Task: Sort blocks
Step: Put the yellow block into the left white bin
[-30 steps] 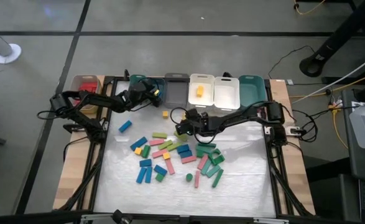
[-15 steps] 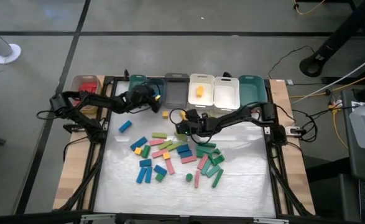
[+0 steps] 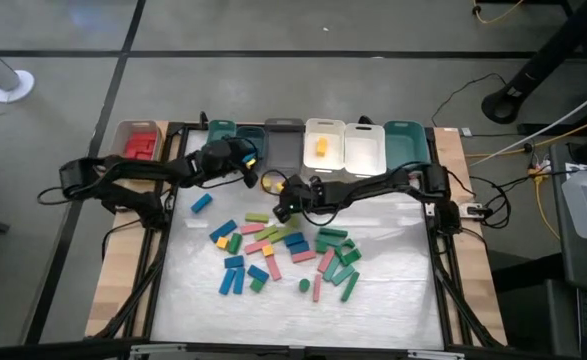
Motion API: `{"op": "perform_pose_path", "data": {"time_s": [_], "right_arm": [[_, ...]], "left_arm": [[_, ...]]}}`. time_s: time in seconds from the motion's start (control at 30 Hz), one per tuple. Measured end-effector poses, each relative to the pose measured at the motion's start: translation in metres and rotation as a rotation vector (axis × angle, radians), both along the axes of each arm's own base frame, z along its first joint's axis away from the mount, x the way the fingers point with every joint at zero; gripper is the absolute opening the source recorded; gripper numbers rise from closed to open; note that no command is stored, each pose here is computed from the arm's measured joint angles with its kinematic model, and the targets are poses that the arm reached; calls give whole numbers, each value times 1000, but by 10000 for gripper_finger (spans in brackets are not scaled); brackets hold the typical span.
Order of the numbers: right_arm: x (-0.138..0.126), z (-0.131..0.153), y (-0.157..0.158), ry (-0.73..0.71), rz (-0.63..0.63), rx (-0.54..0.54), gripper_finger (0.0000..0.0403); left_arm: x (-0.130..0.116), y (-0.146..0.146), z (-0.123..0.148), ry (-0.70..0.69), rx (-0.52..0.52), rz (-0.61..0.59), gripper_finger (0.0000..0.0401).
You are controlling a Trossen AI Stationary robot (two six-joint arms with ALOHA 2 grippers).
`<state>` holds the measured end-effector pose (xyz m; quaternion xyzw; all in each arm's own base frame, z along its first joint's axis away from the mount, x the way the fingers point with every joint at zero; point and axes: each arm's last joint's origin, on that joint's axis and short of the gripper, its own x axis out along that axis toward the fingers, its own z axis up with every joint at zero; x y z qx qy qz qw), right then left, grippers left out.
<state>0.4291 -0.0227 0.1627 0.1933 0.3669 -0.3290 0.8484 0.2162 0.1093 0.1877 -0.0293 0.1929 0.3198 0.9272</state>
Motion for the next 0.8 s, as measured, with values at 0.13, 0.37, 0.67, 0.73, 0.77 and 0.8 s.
{"op": "perform_pose_path", "data": {"time_s": [0.13,0.37,0.67,0.73,0.77,0.8], "right_arm": [[0,29,-1,82,71,-65,129],[-13,70,-10,354,84,-252,129],[-44,74,-47,672,11,-263,138],[-47,69,-58,694,-9,-249,150],[-48,66,-63,703,-8,-239,157],[-49,65,-67,707,-9,-229,164]], "left_arm": [[-9,-9,11,10,5,-23,145],[-23,-32,16,81,-87,-104,145],[-23,-68,-4,173,-289,-374,145],[-24,-74,-7,187,-292,-404,145],[-23,-77,-7,192,-291,-418,145],[-23,-79,-8,199,-289,-432,145]]}}
